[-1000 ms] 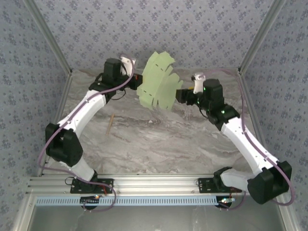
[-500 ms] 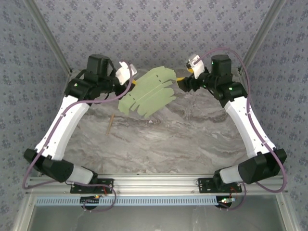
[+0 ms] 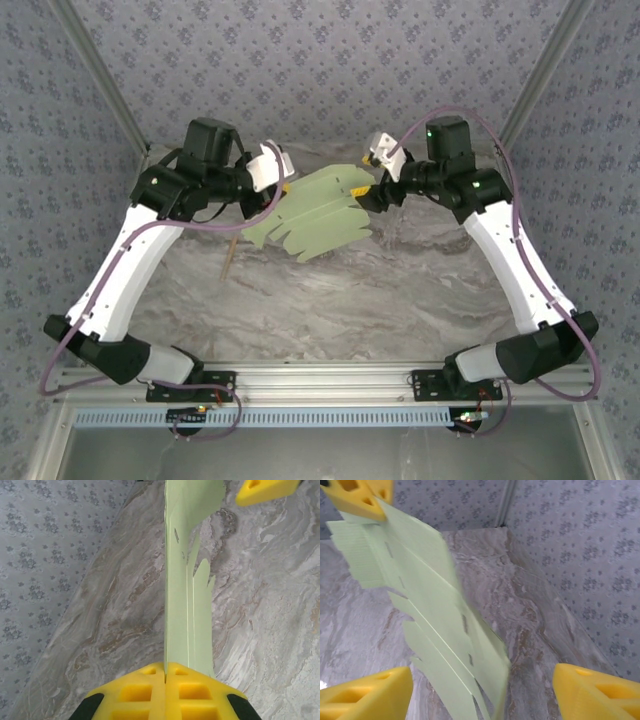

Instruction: Fold the paper box

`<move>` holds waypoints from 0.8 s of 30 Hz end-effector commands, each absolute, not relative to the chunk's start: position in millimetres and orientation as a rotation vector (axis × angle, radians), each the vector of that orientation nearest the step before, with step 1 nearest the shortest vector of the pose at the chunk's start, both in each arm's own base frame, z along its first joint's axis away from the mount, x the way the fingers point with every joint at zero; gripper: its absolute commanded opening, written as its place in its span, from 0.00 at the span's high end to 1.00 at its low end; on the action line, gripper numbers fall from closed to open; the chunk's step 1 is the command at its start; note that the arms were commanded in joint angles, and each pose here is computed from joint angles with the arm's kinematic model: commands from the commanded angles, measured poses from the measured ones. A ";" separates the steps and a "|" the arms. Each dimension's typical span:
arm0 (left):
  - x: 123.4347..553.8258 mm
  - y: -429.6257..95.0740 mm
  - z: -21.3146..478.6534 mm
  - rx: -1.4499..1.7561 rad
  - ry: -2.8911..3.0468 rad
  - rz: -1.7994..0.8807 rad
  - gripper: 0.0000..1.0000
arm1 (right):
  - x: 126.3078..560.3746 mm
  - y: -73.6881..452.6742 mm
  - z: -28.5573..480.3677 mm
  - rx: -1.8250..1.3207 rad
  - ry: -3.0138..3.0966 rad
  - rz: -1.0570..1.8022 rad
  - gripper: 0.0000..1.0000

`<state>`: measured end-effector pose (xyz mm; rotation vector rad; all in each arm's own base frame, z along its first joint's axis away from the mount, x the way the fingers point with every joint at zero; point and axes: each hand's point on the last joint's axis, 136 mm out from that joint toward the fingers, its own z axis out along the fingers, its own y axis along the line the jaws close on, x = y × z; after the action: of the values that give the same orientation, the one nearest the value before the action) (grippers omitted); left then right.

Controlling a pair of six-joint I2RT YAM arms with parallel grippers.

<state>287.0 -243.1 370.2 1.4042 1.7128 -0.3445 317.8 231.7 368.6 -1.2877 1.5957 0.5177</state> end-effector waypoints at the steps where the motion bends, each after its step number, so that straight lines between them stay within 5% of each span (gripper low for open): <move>1: 288.9 -244.0 370.0 1.462 1.707 -0.268 1.00 | 306.4 231.5 377.1 -1.351 1.578 0.440 0.24; 8: 293.6 -252.1 349.8 1.590 1.746 -0.154 1.00 | 298.0 246.2 383.2 -1.451 1.540 0.363 0.26; 24: 290.2 -271.2 349.1 1.693 1.668 -0.135 1.00 | 288.6 271.4 355.5 -1.614 1.559 0.559 0.53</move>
<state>293.1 -269.1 343.7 1.6663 1.6987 -0.1460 297.8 268.9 351.9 -1.5779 1.5756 0.5208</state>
